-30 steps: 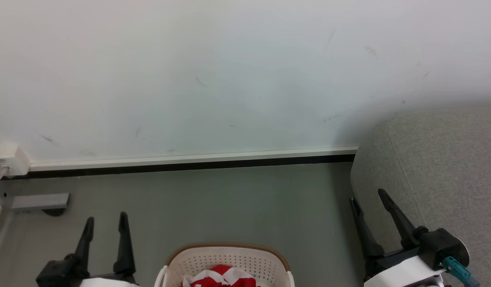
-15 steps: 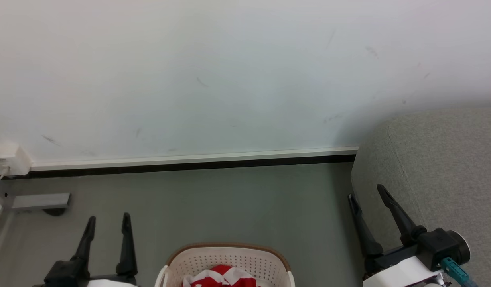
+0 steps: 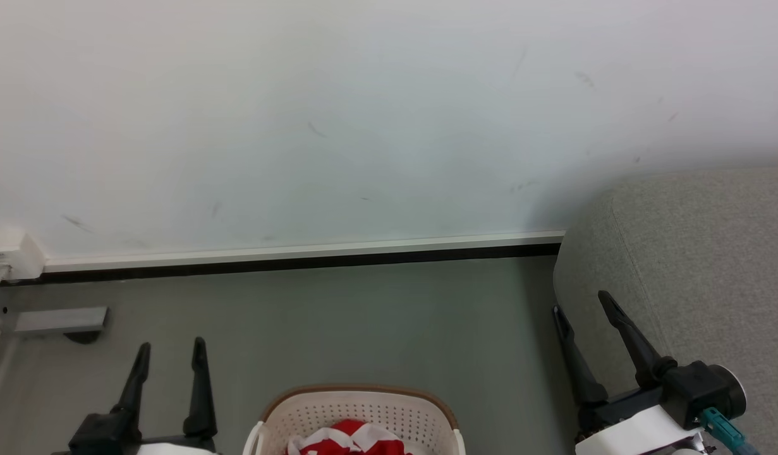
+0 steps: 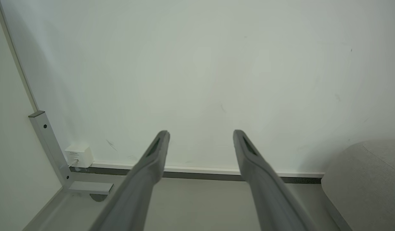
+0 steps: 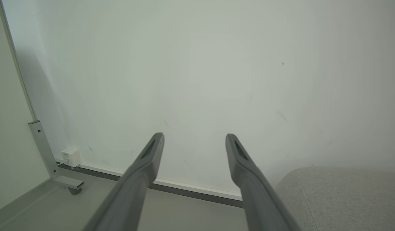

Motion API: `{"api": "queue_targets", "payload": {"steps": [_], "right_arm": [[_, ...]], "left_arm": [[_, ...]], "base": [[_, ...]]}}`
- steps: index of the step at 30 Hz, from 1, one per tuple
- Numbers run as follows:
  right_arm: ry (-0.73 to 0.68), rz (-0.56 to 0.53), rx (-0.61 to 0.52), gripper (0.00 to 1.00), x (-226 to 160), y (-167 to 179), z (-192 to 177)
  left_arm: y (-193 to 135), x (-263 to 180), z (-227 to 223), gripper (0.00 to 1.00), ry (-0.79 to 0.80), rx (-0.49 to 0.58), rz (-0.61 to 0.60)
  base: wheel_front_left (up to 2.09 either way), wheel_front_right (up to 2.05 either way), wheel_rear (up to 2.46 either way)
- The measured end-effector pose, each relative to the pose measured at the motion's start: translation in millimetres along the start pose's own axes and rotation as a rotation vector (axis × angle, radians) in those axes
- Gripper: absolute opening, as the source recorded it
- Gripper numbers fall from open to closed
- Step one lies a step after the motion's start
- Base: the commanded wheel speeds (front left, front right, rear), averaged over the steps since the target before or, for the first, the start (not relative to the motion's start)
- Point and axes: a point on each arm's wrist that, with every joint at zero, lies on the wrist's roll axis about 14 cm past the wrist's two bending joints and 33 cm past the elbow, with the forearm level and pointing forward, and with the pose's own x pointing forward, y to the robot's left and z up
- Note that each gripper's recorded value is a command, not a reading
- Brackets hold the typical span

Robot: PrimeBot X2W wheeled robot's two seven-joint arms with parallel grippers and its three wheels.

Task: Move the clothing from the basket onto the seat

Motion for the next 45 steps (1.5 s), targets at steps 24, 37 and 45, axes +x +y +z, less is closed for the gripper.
{"api": "queue_targets", "payload": {"steps": [24, 37, 45], "right_arm": [[0.03, -0.106, 0.003, 1.0, 13.4, -45.6, -18.1], [0.071, -0.169, 0.02, 1.0, 36.9, -77.3, -49.8], [0.08, -0.195, 0.017, 1.0, 54.2, -97.3, -68.4]], "left_arm": [[-32.2, 29.2, -77.9, 1.0, 0.21, -0.091, -0.085], [-69.5, 32.6, -192.0, 1.0, 0.53, -0.122, -0.204], [-87.2, 16.5, -269.4, 1.0, 0.773, -0.101, -0.287]], "base": [[0.0, 0.0, 0.0], [0.0, 0.0, 0.0], [0.0, 0.0, 0.0]]}}
